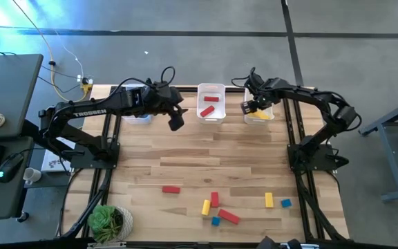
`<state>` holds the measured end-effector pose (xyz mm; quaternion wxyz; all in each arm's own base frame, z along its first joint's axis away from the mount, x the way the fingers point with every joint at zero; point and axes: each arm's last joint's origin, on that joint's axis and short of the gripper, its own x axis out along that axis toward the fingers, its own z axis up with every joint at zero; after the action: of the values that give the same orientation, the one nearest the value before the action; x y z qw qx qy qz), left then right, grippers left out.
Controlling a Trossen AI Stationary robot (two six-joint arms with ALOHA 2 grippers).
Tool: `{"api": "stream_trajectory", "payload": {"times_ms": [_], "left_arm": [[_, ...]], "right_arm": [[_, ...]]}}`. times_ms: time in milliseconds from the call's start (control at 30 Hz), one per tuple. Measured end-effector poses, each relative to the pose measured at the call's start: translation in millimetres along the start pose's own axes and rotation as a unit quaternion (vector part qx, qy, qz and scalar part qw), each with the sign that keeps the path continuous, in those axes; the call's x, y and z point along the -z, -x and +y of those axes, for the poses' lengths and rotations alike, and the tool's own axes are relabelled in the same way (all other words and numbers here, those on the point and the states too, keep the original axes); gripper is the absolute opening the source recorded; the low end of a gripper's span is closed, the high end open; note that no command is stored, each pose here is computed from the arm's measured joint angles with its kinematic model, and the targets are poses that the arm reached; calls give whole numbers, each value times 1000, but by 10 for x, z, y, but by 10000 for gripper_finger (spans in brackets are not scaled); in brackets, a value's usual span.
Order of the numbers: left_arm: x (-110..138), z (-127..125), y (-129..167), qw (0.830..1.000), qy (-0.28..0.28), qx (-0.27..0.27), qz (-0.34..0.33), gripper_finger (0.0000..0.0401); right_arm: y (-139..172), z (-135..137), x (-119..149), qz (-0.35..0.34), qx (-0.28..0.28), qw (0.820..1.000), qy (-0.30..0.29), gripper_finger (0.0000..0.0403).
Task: Sort & place blocks by color
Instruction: Put the red block into the left white bin
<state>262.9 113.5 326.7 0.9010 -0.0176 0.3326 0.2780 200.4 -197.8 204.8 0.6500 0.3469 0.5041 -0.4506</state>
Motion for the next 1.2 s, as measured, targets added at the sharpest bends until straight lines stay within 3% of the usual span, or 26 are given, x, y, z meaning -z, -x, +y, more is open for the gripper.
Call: {"api": "stream_trajectory", "payload": {"times_ms": [533,900,1200], "left_arm": [[207,-160,59,994,-34,25,102,207],[317,-487,181,978,-46,138,151,207],[381,-852,345,967,-75,188,154,207]], "right_arm": [[642,456,-32,-15,-13,1000,20,171],[979,860,76,-61,-68,996,24,171],[1072,1109,255,-76,-96,991,47,171]]}}
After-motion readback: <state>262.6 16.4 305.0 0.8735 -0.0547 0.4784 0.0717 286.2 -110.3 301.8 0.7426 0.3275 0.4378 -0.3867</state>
